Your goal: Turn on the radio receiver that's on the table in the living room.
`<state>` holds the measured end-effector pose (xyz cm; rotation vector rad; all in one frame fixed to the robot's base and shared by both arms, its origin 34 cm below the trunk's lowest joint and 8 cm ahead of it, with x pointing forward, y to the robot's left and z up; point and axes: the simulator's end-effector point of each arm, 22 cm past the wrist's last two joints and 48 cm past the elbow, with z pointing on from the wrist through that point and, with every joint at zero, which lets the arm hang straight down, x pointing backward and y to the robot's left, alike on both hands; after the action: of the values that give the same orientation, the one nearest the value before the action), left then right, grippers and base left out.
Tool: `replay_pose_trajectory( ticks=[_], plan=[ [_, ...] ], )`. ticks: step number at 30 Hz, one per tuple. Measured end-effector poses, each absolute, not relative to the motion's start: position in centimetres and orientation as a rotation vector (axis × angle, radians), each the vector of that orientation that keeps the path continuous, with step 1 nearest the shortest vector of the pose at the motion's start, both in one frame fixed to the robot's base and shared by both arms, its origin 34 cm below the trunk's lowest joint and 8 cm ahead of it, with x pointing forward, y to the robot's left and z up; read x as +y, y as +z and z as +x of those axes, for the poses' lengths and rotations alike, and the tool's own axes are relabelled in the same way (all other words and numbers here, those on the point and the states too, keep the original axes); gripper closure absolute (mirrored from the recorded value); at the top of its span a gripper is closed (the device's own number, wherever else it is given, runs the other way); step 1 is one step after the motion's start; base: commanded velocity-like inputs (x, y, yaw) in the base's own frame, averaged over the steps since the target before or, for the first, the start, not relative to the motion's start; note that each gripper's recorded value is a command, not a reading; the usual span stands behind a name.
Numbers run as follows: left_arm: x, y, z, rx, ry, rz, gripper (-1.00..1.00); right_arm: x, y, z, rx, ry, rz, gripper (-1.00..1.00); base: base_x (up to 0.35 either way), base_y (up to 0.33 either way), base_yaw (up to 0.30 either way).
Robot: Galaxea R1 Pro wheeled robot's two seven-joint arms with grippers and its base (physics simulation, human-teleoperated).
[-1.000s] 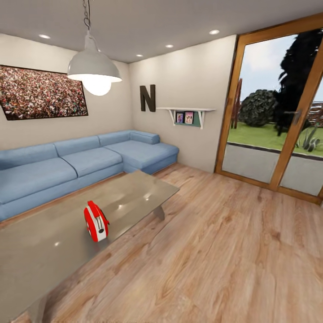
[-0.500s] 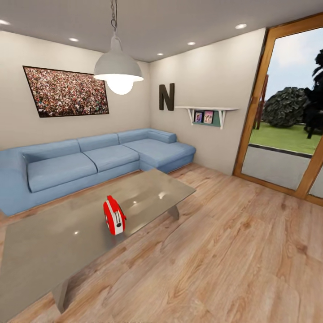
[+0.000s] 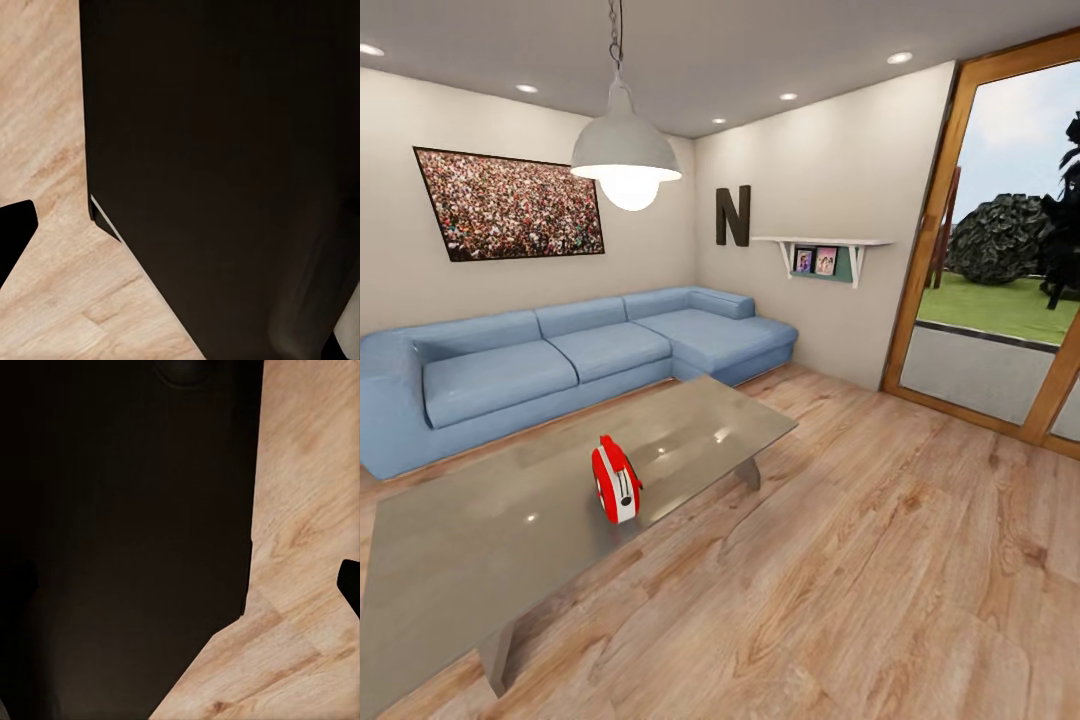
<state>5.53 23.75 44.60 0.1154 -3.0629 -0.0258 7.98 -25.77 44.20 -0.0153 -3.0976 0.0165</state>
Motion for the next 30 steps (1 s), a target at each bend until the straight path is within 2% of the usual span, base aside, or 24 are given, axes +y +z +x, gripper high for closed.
replay_pose_trajectory(
  ticks=[23,30],
  plan=[
    [23.74,44.58,5.76,-3.068,-0.025,0.115,-1.0,-25.66,44.2,7.96,-3.097,0.01,-0.016,-1.0,0.0,0.0,0.003],
    [23.7,44.57,5.88,-3.071,-0.025,0.113,-1.0,-25.68,44.2,7.97,-3.097,0.004,-0.011,-1.0,0.0,0.0,0.241]
  ],
)
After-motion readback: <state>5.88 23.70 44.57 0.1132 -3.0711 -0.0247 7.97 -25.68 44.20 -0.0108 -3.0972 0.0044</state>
